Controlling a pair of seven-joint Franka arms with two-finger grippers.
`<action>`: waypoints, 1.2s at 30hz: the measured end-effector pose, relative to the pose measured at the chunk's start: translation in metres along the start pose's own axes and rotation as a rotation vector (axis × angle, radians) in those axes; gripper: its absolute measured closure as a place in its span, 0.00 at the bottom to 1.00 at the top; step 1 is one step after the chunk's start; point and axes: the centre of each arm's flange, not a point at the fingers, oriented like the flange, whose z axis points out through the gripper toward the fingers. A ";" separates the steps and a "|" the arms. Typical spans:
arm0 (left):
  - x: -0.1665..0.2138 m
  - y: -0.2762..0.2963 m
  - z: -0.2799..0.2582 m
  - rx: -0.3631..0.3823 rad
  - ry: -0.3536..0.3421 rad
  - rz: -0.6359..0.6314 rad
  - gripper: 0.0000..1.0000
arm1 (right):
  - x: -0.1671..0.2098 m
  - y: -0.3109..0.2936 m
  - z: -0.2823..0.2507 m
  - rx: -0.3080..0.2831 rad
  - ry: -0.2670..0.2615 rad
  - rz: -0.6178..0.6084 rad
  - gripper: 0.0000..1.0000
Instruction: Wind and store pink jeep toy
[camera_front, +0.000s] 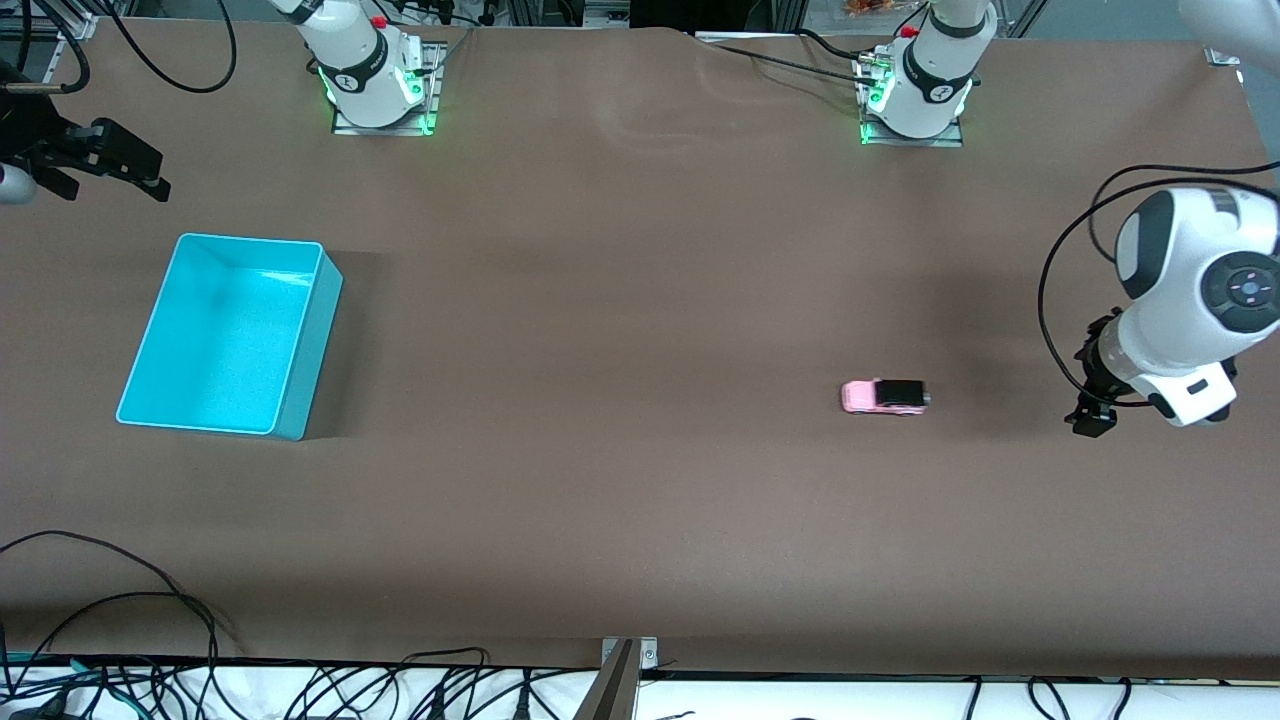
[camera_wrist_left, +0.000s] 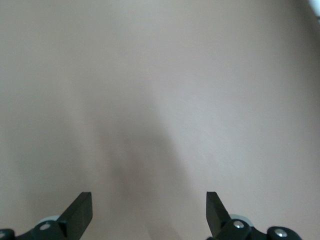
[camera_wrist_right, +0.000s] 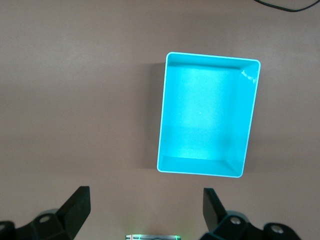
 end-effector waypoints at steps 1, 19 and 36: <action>-0.004 0.005 -0.011 -0.010 0.001 0.045 0.00 | 0.000 0.000 0.000 0.000 0.000 0.000 0.00; -0.028 0.036 -0.088 -0.106 0.051 0.625 0.00 | 0.000 0.000 0.000 0.000 0.000 0.000 0.00; -0.027 0.022 -0.144 -0.113 -0.067 0.887 0.00 | 0.000 0.000 0.000 0.000 -0.001 0.000 0.00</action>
